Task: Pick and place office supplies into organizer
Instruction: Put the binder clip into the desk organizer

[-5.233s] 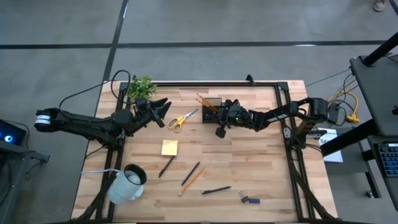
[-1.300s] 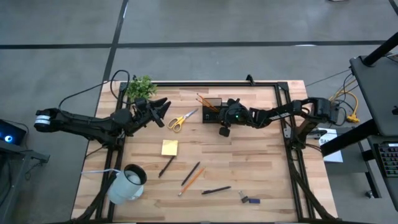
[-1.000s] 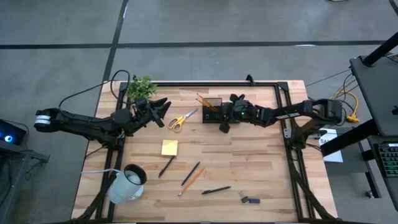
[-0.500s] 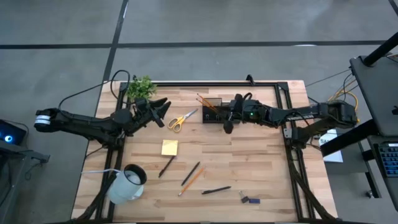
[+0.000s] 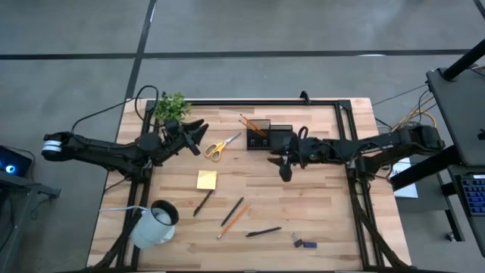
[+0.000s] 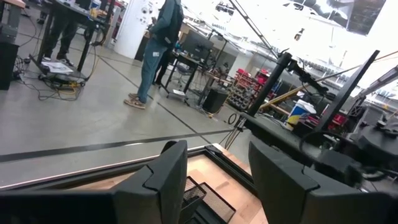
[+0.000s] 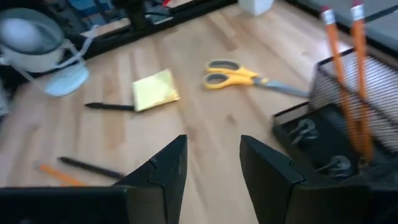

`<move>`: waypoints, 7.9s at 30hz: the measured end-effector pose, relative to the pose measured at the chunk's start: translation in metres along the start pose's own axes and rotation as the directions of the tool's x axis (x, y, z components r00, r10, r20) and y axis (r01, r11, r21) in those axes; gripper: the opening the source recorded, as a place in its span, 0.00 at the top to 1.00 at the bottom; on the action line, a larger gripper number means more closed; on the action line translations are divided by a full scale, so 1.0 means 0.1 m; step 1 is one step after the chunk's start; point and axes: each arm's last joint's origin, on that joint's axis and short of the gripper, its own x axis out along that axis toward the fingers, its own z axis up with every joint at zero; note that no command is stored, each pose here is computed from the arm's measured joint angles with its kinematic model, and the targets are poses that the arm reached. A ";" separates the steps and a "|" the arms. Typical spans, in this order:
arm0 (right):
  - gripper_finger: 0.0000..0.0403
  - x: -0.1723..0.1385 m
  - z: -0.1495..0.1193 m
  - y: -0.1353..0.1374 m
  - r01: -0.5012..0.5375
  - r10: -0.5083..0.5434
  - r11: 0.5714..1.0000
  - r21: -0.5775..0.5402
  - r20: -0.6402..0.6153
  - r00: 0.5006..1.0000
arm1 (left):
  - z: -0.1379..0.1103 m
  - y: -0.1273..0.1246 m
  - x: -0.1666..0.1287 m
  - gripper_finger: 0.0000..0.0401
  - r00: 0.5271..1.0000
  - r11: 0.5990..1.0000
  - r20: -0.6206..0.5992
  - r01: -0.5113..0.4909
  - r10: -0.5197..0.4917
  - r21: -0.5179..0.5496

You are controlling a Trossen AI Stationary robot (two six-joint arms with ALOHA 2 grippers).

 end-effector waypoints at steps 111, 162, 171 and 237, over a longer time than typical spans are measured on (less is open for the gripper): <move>0.50 0.31 -1.31 1.74 0.473 0.035 0.845 0.249 -0.909 0.415 | 0.00 0.00 0.00 0.61 1.000 1.000 0.000 0.000 0.000 0.005; 0.93 0.27 -1.56 1.71 0.561 -0.057 0.803 0.203 -0.910 0.411 | 0.01 0.00 -0.01 0.61 1.000 1.000 0.005 0.002 -0.002 0.004; 0.95 0.27 -1.55 1.71 0.555 -0.053 0.806 0.205 -0.909 0.414 | 0.01 0.00 -0.01 0.61 1.000 1.000 0.005 0.002 -0.002 0.004; 0.48 -0.07 -1.03 1.90 0.268 -0.064 0.952 0.148 -0.760 0.646 | 0.02 0.00 -0.01 0.61 1.000 1.000 0.006 0.002 -0.002 0.003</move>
